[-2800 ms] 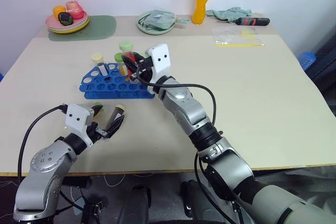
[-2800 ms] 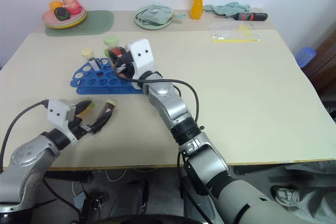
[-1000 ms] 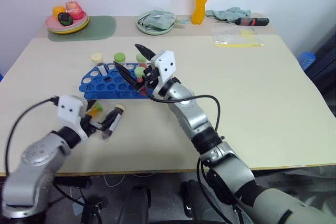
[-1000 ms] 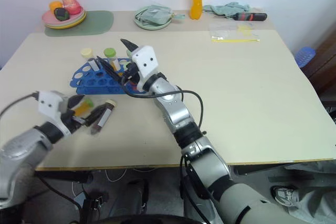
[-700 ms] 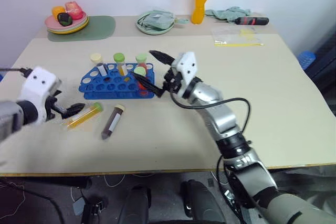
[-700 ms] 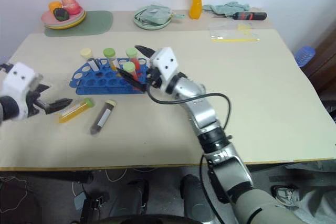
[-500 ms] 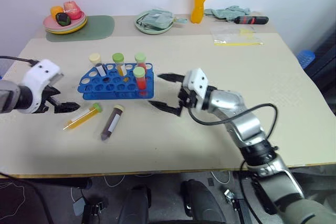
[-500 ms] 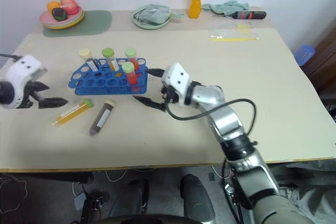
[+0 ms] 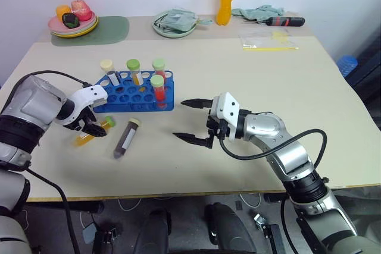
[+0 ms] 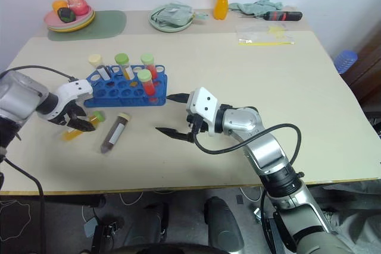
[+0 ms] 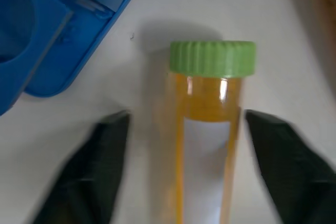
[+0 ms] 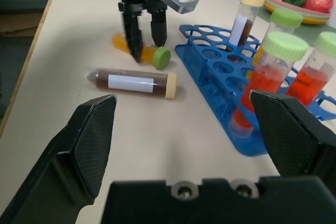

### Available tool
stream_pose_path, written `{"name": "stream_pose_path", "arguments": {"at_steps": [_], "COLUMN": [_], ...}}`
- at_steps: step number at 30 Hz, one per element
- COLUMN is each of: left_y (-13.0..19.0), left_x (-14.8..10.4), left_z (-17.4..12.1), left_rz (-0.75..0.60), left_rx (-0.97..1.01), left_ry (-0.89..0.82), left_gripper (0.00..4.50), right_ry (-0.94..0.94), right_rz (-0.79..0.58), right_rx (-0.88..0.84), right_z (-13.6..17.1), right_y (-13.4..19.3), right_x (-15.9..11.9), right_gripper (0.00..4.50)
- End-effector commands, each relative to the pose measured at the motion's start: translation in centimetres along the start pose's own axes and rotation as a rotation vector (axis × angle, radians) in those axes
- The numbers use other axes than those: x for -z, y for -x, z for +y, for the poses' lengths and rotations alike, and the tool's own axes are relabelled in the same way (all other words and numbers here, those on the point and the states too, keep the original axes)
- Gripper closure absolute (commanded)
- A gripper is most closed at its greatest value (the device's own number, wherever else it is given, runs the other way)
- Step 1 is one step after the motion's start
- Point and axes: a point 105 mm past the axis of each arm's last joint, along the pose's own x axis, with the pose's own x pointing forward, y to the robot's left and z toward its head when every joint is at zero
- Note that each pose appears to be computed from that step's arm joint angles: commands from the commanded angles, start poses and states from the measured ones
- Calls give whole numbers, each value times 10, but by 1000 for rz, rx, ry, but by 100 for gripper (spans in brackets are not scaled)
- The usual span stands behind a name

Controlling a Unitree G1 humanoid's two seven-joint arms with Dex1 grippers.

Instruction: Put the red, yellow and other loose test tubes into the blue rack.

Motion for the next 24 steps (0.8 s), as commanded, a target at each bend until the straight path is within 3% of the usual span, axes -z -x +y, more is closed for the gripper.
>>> {"name": "stream_pose_path", "arguments": {"at_steps": [1,3,6,9,10,12,14,21,24], "left_y": [6,11,37,64,74,104,136,134,117], "left_x": [1,4,13,17,15,-11,-33,-83,-102], "left_z": [5,3,1,0,-1,-8,-6,-25,-48], "left_rz": [7,7,-37,-163,-229,-553,-872,-1308,-1387], "left_rx": [-20,-10,0,-20,-23,-78,-287,-611,-716], "left_ry": [-6,-44,-82,-131,-135,-194,-209,83,162], "left_gripper": [325,375,375,375,375,375,375,375,375], "right_ry": [44,44,47,46,45,40,23,-25,-32], "right_rz": [-33,-31,-29,-28,-28,-28,-30,-31,-33], "right_rx": [0,-1,-6,-4,-4,-2,-1,7,9], "right_z": [2,3,4,4,4,4,4,1,0], "right_y": [1,1,2,3,3,3,3,-1,-4], "right_x": [-14,-14,-14,-13,-13,-12,-10,-2,-1], "right_gripper": [0,0,0,0,0,0,0,0,0]}}
